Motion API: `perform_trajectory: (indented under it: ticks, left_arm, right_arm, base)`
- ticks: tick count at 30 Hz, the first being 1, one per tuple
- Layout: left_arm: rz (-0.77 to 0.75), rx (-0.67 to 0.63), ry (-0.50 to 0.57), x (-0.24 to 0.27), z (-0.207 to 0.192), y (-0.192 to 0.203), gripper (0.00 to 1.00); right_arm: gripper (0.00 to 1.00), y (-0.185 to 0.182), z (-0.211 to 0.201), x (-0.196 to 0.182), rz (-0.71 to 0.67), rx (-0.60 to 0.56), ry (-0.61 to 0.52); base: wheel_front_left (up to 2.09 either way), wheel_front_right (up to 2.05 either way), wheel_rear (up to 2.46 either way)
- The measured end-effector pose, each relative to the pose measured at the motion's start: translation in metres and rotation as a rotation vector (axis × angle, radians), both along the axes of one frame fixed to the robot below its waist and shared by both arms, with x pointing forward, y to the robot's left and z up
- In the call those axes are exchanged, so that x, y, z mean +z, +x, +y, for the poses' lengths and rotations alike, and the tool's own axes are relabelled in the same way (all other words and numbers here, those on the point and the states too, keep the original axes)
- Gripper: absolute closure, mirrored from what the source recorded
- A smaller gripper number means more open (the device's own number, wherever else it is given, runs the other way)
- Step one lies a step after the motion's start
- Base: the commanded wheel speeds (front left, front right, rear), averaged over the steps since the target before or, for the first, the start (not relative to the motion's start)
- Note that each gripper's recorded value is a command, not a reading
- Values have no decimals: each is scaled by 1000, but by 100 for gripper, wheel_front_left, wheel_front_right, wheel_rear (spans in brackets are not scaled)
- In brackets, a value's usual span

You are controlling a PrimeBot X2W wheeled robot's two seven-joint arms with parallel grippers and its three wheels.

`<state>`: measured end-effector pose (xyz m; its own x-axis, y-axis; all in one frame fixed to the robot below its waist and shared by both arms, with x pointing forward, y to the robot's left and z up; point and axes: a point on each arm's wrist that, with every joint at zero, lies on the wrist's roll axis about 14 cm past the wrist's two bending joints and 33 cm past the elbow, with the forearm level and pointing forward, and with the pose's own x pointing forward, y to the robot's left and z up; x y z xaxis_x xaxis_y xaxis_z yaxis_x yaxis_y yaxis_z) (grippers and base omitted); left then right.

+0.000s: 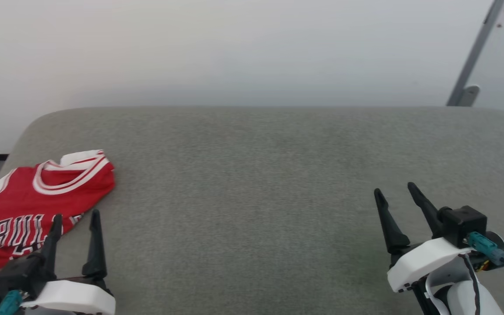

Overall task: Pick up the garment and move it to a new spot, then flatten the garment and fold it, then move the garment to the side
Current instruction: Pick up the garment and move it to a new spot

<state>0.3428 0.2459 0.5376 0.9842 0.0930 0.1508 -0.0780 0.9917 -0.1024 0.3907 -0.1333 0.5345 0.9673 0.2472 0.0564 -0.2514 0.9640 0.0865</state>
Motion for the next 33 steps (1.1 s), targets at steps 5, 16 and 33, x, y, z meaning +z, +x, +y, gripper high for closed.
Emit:
perform_trajectory:
  ticks: [5,16,33]
  left_arm:
    - [5,92,-8,1,28,-19,0]
    - [6,292,-23,2,81,-75,0]
    - [2,476,-50,0,116,-141,0]
  right_arm:
    - [0,4,28,0,2,82,1]
    - [0,9,98,7,-11,282,-11]
    - [0,5,174,10,-11,487,-11]
  base:
    - [0,0,0]
    - [0,0,0]
    - [0,0,0]
